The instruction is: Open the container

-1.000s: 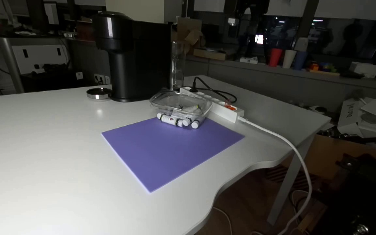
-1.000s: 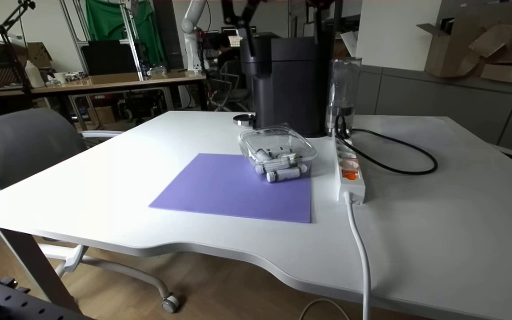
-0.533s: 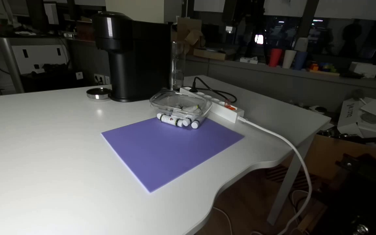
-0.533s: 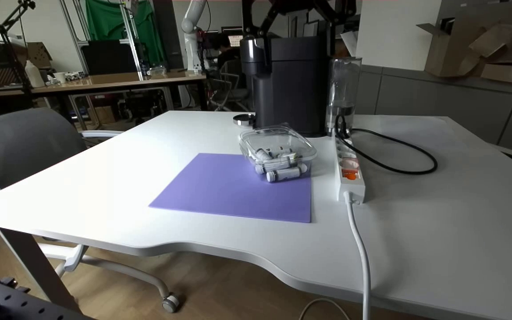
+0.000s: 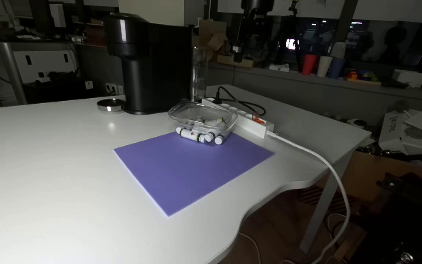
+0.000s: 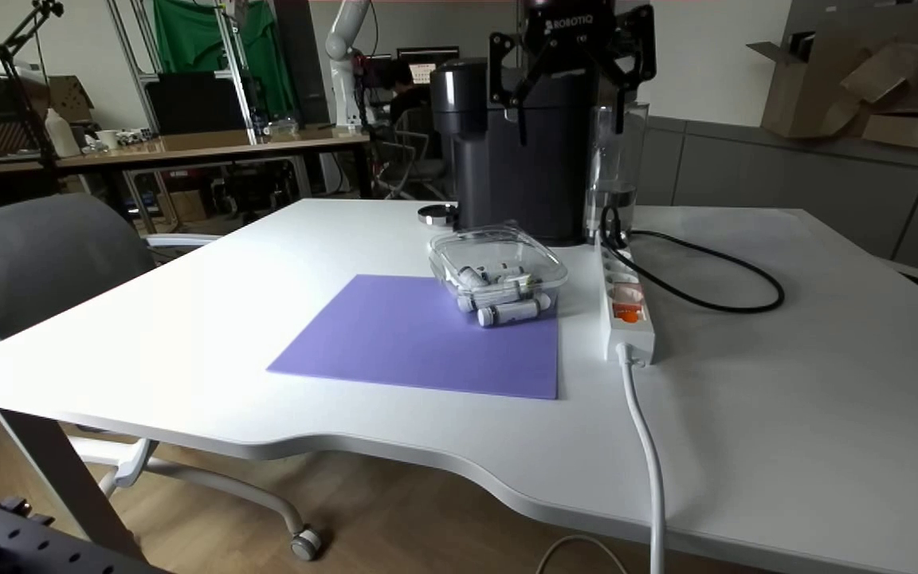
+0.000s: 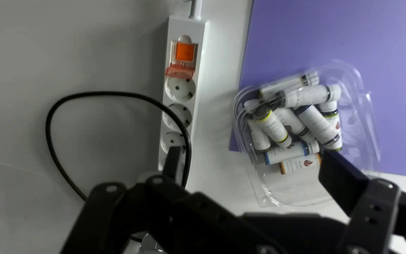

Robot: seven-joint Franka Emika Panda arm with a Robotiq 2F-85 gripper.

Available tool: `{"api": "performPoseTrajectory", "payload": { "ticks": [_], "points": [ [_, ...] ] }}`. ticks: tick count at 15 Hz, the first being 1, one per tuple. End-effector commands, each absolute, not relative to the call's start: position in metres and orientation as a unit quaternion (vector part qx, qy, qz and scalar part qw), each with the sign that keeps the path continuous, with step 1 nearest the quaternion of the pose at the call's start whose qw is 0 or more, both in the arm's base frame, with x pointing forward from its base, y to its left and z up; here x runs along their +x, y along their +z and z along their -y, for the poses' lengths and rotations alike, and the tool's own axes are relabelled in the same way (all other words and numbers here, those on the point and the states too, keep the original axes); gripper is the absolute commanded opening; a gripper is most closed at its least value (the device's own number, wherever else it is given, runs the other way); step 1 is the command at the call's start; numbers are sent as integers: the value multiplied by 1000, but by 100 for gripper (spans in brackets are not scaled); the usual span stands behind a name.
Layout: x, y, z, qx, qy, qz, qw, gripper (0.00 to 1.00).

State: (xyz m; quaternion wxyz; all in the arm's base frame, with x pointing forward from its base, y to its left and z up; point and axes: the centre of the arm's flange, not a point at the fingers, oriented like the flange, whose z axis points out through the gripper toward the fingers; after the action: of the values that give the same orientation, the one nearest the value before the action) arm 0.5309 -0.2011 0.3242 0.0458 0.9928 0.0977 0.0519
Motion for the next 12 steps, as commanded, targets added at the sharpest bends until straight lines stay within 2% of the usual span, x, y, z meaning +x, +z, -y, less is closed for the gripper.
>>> {"api": "performPoseTrajectory", "payload": {
  "ticks": [1,4,5,8,12],
  "points": [
    [601,308,205,989,59,-124,61,100],
    [633,293,182,984,27,-175,15,100],
    [597,291,177,987,40,-152,34,100],
    [616,284,166,984,31,-172,19,100],
    [617,285,172,984,30,-173,17,100]
  ]
}}
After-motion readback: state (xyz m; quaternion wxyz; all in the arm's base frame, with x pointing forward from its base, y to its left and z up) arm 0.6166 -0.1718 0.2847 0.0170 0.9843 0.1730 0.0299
